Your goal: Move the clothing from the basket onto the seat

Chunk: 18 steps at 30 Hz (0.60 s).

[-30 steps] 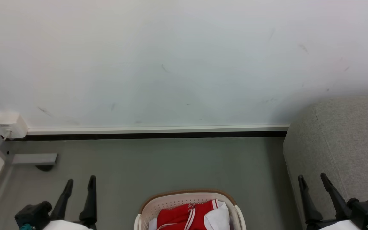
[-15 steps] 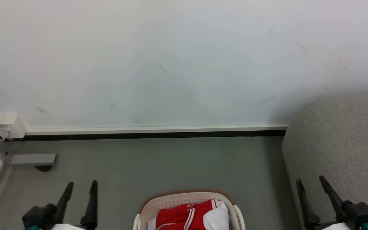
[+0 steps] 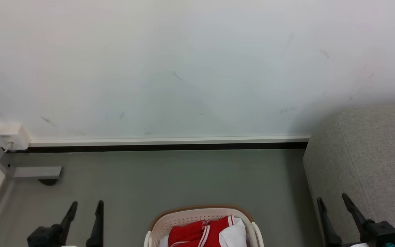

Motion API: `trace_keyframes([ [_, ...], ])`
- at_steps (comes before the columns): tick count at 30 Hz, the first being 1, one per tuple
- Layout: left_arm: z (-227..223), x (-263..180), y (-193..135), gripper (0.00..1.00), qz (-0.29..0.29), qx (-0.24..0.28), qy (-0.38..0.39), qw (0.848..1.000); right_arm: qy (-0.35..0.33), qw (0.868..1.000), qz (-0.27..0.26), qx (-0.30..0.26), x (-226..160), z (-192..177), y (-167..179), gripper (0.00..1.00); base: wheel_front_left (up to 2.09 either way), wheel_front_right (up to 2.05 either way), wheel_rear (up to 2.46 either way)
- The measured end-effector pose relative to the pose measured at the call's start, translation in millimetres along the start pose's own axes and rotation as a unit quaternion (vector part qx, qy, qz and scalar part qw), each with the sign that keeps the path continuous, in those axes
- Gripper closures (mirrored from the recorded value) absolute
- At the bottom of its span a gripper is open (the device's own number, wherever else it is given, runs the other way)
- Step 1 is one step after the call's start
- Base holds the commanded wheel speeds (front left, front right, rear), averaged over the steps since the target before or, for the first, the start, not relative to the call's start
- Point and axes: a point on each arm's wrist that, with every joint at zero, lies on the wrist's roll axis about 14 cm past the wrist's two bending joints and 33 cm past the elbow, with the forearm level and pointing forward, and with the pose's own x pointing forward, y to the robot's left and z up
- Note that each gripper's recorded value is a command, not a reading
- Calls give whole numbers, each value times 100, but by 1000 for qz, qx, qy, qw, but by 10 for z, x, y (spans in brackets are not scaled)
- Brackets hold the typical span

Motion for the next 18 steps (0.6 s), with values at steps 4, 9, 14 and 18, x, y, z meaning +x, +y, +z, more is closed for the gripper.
trace_keyframes([
  [4, -26, -9, -9, 0, -3, 10, 3, 1000, 7, 1000, -2, 0, -5, -46, -3, 0, 0, 0, 0],
  [9, -63, -13, -13, 0, -7, 21, 7, 1000, 14, 1000, -7, 4, -13, -95, -14, 0, 0, 0, 0],
  [14, -82, -17, -6, 0, -5, 16, 10, 1000, 15, 1000, -13, 11, -19, -114, -45, 0, 0, 0, 0],
  [18, -81, -15, 8, 0, -3, 12, 10, 1000, 16, 1000, -15, 16, -22, -121, -53, 0, 0, 0, 0],
])
